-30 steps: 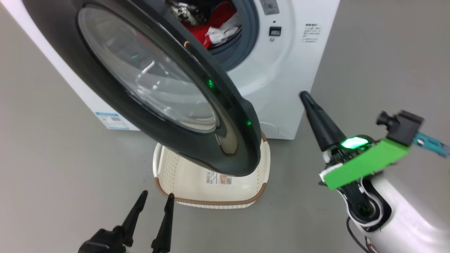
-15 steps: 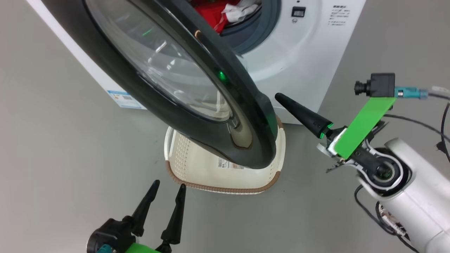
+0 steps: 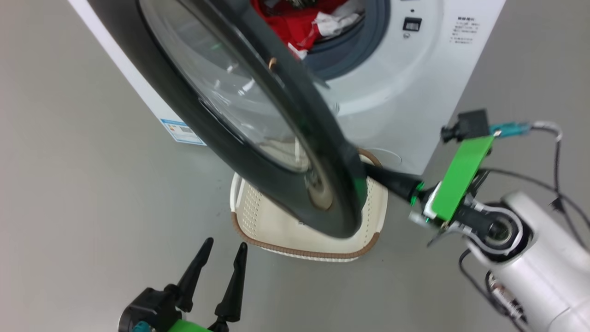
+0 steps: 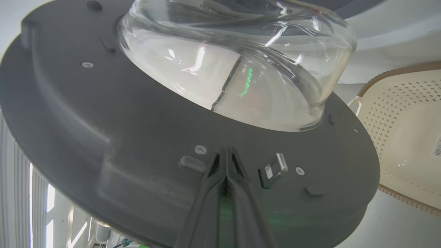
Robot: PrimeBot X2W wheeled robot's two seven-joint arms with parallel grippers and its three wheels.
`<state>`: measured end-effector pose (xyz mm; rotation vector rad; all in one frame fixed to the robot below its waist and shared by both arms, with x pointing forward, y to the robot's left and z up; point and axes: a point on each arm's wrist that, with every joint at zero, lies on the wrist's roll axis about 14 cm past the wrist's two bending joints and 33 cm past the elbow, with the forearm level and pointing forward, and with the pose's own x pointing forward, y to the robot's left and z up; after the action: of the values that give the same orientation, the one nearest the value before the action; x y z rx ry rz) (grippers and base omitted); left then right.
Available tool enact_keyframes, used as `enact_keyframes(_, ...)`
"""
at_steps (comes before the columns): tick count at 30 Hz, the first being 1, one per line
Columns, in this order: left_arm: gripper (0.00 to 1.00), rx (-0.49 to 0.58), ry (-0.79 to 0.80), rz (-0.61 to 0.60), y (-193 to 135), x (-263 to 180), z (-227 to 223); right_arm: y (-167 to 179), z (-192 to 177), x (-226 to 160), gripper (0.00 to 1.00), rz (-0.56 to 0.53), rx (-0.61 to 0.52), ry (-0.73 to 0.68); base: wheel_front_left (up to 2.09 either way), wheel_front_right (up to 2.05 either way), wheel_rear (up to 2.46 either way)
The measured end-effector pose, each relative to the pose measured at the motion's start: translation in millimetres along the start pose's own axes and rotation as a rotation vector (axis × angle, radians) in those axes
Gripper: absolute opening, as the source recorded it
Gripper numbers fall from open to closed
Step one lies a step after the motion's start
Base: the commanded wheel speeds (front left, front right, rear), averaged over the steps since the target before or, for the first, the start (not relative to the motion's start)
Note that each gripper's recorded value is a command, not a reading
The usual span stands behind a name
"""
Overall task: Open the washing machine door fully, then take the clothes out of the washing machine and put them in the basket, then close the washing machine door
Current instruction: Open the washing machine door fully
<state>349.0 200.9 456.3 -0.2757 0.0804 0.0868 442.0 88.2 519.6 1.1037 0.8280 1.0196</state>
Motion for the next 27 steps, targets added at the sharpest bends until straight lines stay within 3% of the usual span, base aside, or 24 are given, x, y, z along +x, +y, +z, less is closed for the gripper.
enact_keyframes(9, 1.00, -0.001, -0.039, 0.052, 11.3, -21.2, 11.1, 8.3, -53.8, 7.9, 0.00, 0.009, 0.020, 0.108, 0.00, 0.00, 0.00)
enact_keyframes(27, 1.00, 0.011, -0.108, 0.244, 57.7, -76.5, 26.0, 50.8, -126.2, 38.8, 0.00, 0.100, 0.011, 0.290, 0.00, 0.00, 0.00)
